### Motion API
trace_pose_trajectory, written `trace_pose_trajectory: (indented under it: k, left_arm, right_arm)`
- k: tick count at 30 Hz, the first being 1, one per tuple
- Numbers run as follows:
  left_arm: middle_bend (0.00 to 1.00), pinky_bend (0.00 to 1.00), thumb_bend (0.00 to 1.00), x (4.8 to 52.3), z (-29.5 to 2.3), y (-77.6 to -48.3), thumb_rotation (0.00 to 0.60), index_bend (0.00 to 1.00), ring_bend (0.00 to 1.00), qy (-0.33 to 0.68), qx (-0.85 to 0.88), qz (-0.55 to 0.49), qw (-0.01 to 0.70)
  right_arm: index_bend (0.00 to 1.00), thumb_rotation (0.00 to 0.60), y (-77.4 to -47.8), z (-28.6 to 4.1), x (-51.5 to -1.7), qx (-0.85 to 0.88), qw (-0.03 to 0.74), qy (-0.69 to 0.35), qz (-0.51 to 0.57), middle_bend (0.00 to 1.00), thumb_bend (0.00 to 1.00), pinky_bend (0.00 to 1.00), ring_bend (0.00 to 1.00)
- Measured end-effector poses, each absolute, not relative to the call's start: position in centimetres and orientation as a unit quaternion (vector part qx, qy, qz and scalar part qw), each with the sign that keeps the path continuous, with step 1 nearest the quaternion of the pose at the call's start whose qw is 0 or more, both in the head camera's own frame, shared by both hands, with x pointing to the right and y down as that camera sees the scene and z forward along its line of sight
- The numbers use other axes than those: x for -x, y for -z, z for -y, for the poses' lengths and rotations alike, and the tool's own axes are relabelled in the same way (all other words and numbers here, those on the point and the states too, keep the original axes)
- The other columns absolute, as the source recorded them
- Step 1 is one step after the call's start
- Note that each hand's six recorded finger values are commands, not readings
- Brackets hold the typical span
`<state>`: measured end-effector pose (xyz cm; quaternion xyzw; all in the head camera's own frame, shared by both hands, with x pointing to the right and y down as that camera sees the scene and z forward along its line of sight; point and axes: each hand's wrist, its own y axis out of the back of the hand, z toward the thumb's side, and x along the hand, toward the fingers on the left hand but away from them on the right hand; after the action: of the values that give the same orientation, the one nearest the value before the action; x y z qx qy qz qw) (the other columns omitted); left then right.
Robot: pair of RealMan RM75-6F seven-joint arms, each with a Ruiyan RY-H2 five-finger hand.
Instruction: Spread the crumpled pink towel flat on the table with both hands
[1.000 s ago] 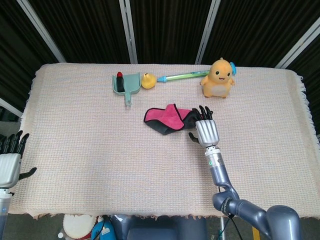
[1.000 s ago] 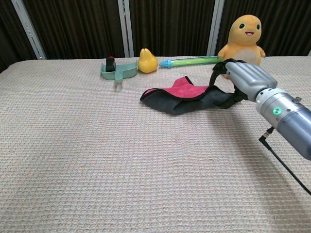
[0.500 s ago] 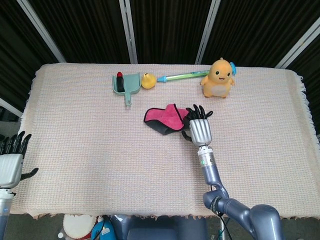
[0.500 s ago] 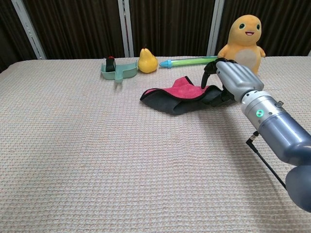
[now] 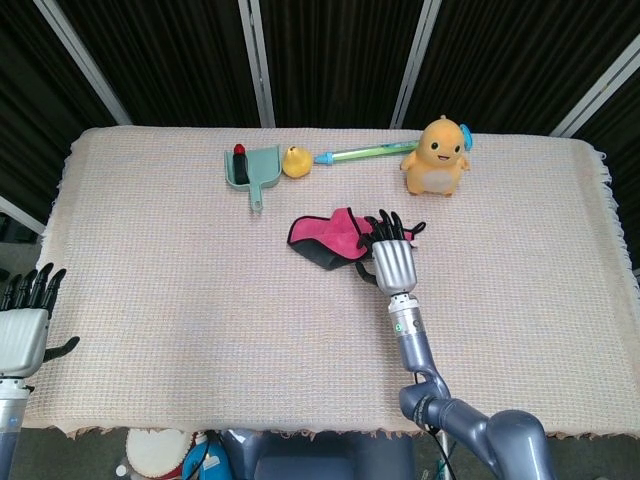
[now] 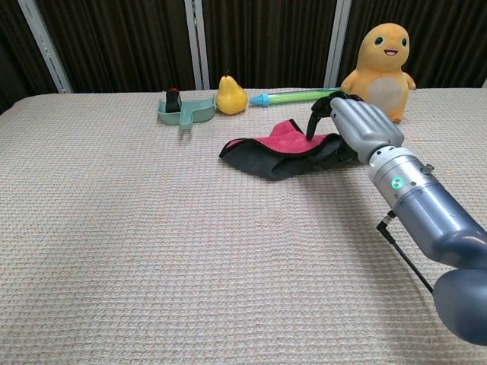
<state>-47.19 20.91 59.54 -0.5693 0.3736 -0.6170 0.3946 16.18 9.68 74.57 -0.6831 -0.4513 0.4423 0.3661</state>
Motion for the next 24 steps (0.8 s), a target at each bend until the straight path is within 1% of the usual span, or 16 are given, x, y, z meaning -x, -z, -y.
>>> trace_pose_trajectory:
  k: [4, 7, 11, 17, 24]
  left_arm:
    - [0.0, 0.0, 0.0, 47.15, -20.88, -59.48, 0.6, 0.0, 0.0, 0.615, 0.569, -0.376, 0.396]
    - [0.0, 0.0, 0.0, 47.17, -20.89, -59.52, 0.6, 0.0, 0.0, 0.616, 0.569, -0.375, 0.395]
    - [0.0, 0.0, 0.0, 47.17, -20.91, -59.59, 0.6, 0.0, 0.0, 0.617, 0.569, -0.374, 0.395]
    - [0.0, 0.0, 0.0, 47.12, -20.95, -59.66, 0.6, 0.0, 0.0, 0.617, 0.569, -0.372, 0.395]
    - [0.0, 0.0, 0.0, 46.87, -21.0, -59.64, 0.6, 0.0, 0.0, 0.615, 0.571, -0.371, 0.398]
  right_arm:
    - [0.42, 0.6, -74.87, -9.63, -16.12, 0.681, 0.363, -0.446, 0.452, 0.21, 0.3, 0.04, 0.05]
    - [0.42, 0.6, -74.85, -9.3, -15.94, 0.68, 0.359, -0.445, 0.459, 0.21, 0.3, 0.04, 0.05]
    - [0.46, 0.6, -74.64, -9.17, -15.82, 0.678, 0.363, -0.439, 0.464, 0.21, 0.32, 0.04, 0.05]
    - [0.52, 0.6, -74.36, -9.29, -15.6, 0.681, 0.367, -0.429, 0.467, 0.22, 0.39, 0.04, 0.06]
    - [0.53, 0.6, -74.16, -9.34, -15.54, 0.683, 0.368, -0.422, 0.469, 0.23, 0.4, 0.04, 0.06]
